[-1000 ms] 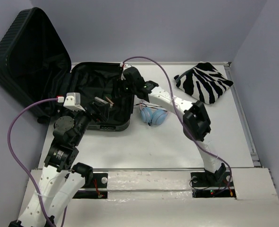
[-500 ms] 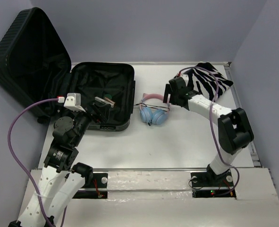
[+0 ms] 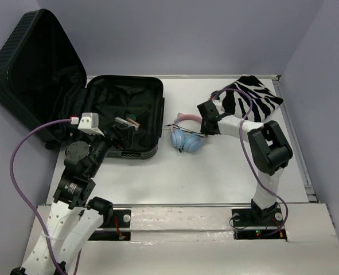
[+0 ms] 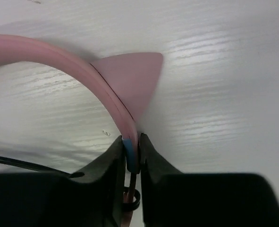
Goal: Pack the luggage
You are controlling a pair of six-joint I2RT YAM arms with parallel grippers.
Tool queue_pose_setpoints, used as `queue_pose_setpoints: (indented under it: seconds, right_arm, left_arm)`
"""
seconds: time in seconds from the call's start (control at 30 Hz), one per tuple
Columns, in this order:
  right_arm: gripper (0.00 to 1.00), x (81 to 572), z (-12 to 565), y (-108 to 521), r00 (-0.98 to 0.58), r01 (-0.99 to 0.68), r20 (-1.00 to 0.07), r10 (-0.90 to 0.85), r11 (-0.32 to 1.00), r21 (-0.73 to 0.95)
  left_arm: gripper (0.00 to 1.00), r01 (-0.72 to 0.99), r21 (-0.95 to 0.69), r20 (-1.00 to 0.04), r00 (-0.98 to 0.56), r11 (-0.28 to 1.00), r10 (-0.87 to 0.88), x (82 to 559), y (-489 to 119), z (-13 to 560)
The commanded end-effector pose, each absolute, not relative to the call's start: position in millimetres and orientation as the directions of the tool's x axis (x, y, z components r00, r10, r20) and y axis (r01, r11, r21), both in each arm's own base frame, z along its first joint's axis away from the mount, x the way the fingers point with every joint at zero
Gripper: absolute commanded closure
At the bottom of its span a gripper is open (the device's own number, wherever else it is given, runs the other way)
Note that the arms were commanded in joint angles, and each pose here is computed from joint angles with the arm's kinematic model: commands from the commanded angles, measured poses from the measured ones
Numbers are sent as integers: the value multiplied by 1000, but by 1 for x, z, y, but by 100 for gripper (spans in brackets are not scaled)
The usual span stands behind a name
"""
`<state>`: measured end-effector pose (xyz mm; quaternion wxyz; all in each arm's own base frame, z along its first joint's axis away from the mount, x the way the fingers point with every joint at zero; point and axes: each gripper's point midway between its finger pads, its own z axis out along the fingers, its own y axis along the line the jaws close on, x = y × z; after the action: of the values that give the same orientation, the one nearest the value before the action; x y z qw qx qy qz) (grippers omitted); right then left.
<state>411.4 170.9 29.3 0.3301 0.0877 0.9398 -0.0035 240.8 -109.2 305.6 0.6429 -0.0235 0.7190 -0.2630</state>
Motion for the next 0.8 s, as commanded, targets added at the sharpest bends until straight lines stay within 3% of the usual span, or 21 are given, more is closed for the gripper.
queue_pose_setpoints:
  seconds: [0.0, 0.2, 0.4, 0.57, 0.77]
  right_arm:
    - [91, 427, 43, 165, -723, 201, -665, 189, 978, 59]
    - [93, 424, 91, 153, -633, 221, -743, 218, 971, 96]
    - [93, 421, 201, 151, -444, 157, -850, 282, 959, 236]
    - [93, 426, 267, 202, -376, -21, -883, 279, 951, 309]
    - [93, 453, 284, 307, -396, -214, -888, 234, 917, 337]
  left_arm:
    - [1, 346, -393, -918, -91, 852, -386, 238, -109, 337]
    - [1, 352, -393, -918, -92, 850, -386, 238, -110, 337]
    - [1, 352, -393, -918, -92, 850, -386, 238, -110, 337]
    - [1, 351, -395, -917, -91, 849, -389, 239, -109, 337]
    - [1, 348, -394, -917, -87, 851, -389, 238, -108, 338]
